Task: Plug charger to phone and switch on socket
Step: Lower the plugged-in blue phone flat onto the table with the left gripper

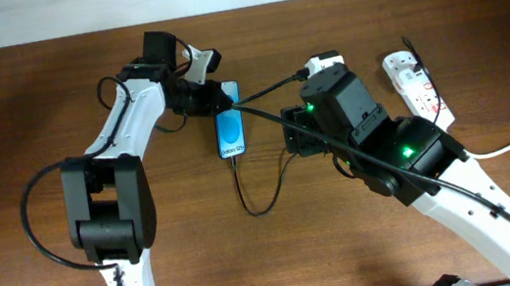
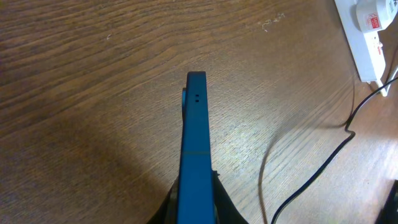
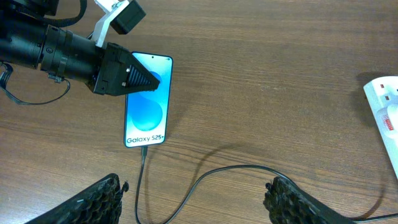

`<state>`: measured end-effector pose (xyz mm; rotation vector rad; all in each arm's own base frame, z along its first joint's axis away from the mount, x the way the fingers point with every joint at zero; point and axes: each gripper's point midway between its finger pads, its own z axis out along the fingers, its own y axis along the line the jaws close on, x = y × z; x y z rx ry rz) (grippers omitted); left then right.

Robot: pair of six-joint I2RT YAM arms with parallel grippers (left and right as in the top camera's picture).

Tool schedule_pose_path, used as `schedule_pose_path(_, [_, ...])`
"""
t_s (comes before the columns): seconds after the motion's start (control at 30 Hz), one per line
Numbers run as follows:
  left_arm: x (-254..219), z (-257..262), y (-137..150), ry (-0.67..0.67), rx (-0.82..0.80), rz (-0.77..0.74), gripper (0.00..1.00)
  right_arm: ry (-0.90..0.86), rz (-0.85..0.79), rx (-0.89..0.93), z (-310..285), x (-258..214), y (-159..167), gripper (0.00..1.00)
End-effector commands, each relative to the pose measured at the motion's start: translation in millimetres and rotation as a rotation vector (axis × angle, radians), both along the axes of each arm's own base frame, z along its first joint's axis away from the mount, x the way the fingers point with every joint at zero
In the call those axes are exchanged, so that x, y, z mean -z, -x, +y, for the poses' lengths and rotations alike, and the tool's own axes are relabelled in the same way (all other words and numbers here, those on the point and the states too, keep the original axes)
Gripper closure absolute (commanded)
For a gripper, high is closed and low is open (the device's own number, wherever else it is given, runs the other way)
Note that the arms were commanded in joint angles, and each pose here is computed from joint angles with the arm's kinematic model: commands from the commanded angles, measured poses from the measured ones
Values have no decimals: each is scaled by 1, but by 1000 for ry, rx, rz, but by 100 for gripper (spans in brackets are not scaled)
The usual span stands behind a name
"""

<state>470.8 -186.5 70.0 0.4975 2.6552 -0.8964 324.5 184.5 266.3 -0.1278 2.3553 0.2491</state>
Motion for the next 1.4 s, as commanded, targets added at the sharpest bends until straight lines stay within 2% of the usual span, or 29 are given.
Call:
schedule_pose_path(0.0, [7,22,-11,-110,-24,-47,100,-17,-7,5,1,-5,-2,23])
schedule_pose_path(0.1, [24,24,-3,-131,-23,7,93,-16,-6,5,1,-5,-2,23])
schedule_pose_path(0.17, [43,25,1,-138,-20,50,98,-16,-6,6,1,-5,-2,23])
schedule_pose_path(0.23, [54,27,3,-151,-22,70,98,-16,-6,5,1,-5,-2,23])
schedule_pose_path(0.33, [61,34,1,-198,-34,69,84,-16,-7,6,1,-5,-2,23])
schedule_pose_path(0.4, [61,34,1,-200,-34,69,80,-16,-6,5,1,-5,-2,23])
schedule_pose_path(0.5, [61,34,1,-200,-34,69,85,-16,-6,5,1,-5,-2,23])
schedule_pose_path(0.57, [61,34,1,-200,-34,69,85,-16,-6,5,1,-5,-2,23])
schedule_pose_path(0.7, [62,35,1,-207,-36,68,66,-12,0,5,0,-4,-1,23])
schedule_pose_path(0.97, [66,51,-3,-270,-66,62,59,-12,0,5,0,-4,-1,23])
schedule_pose_path(1.07, [68,57,-4,-305,-76,57,53,-12,0,5,0,-4,-1,18])
schedule_pose_path(1.2, [72,69,-7,-373,-94,46,41,-9,4,5,0,-3,0,17])
schedule_pose_path(1.3, [72,69,-7,-374,-94,46,39,-3,12,6,-2,-1,2,16])
schedule_pose_path(1.37, [70,73,-10,-392,-103,36,38,-3,10,6,-2,-2,1,7])
